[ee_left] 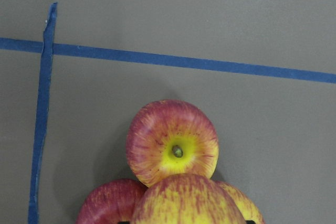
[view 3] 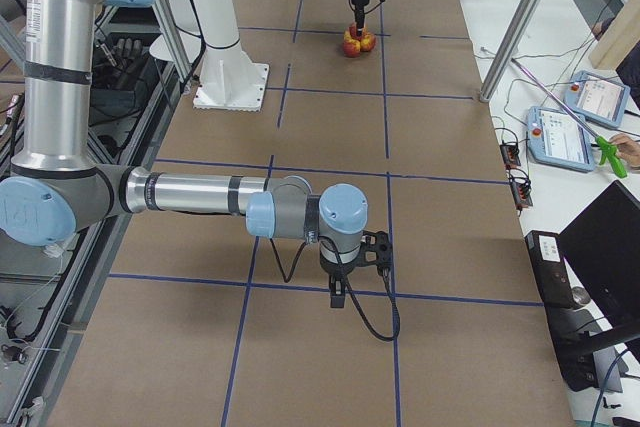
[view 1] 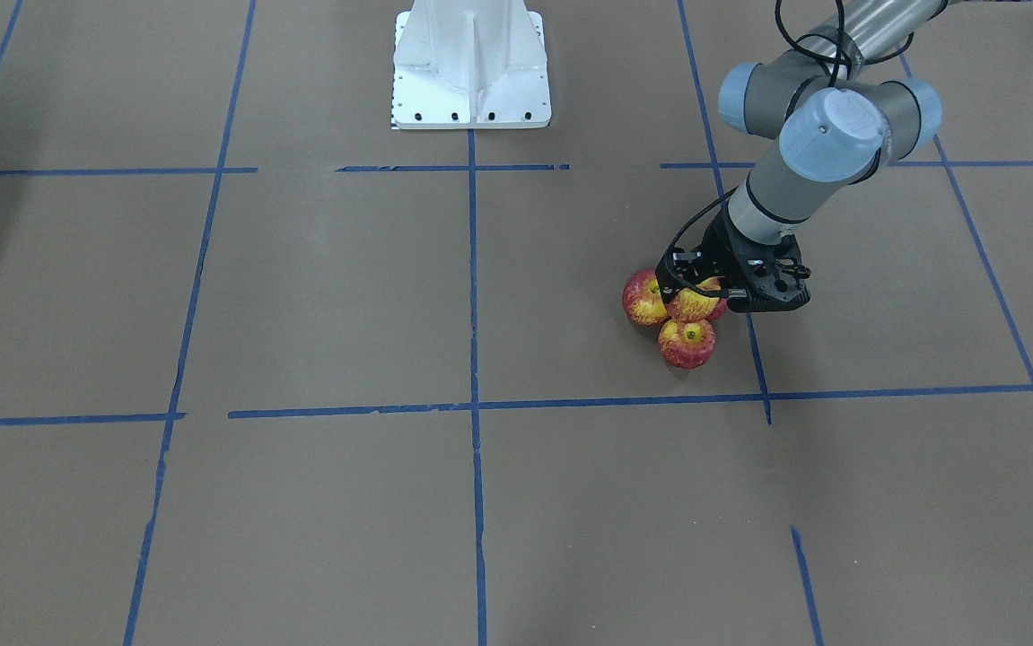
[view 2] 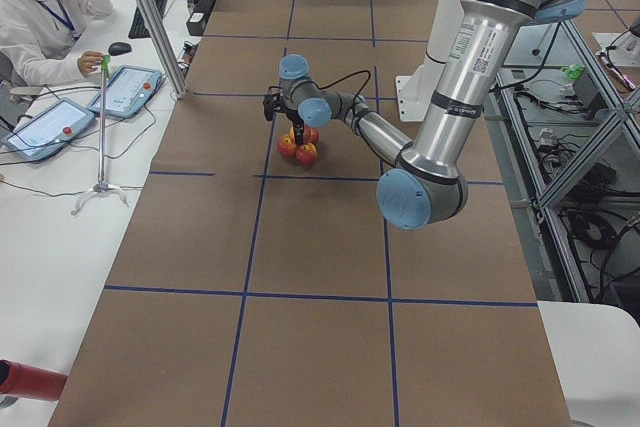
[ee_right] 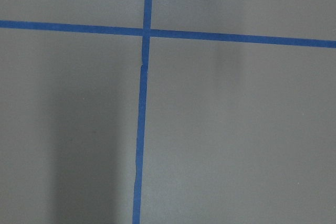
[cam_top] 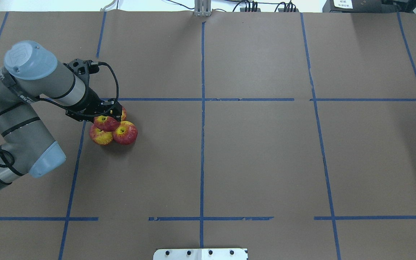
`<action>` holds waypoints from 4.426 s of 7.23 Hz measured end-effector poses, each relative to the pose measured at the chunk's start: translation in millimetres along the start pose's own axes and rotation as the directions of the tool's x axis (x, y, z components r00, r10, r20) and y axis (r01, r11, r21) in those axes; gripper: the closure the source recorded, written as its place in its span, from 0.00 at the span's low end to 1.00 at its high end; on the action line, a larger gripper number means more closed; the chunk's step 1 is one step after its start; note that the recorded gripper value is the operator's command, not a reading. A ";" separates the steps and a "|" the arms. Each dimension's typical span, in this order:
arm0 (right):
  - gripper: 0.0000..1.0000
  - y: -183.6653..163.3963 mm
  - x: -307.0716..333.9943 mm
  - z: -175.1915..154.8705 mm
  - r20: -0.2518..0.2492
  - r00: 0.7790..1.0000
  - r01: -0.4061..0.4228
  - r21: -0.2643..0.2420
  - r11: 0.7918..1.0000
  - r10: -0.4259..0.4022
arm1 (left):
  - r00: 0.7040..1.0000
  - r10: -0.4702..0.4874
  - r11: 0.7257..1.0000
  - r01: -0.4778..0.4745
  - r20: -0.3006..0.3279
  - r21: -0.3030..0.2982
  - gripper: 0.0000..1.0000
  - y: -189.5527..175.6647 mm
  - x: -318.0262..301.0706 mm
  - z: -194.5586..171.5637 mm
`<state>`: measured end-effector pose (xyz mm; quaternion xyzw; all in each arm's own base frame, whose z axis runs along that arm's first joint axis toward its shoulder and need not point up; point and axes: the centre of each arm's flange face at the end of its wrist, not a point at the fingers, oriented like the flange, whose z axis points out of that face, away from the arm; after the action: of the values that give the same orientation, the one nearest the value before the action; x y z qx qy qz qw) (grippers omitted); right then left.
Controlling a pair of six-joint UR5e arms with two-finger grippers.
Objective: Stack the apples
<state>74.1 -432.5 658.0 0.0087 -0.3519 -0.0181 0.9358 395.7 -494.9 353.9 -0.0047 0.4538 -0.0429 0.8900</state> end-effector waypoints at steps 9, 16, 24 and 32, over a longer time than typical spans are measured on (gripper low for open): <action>0.00 0.0 0.0 0.0 0.000 1.000 0.000 0.000 1.000 0.000 | 0.993 0.112 0.986 -0.114 0.019 0.120 0.00 -6.9 -58.4 -123.7; 0.00 0.0 -0.1 0.0 0.001 1.000 0.000 0.000 1.000 0.000 | 0.878 0.432 0.894 -0.447 0.204 0.032 0.00 -58.9 -419.5 -240.1; 0.00 0.0 0.0 0.0 0.000 1.000 0.001 0.000 1.000 -0.001 | 0.941 0.290 0.955 -0.273 0.172 -0.112 0.00 -60.7 -496.5 -216.7; 0.00 0.0 0.0 0.0 0.000 1.000 0.000 0.000 1.000 0.000 | 0.945 0.281 0.958 -0.265 0.169 -0.113 0.00 -61.9 -490.9 -220.3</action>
<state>74.1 -432.5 657.9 0.0088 -0.3519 -0.0183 0.9358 -73.7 -510.3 623.7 0.0147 0.3679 0.1017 0.9242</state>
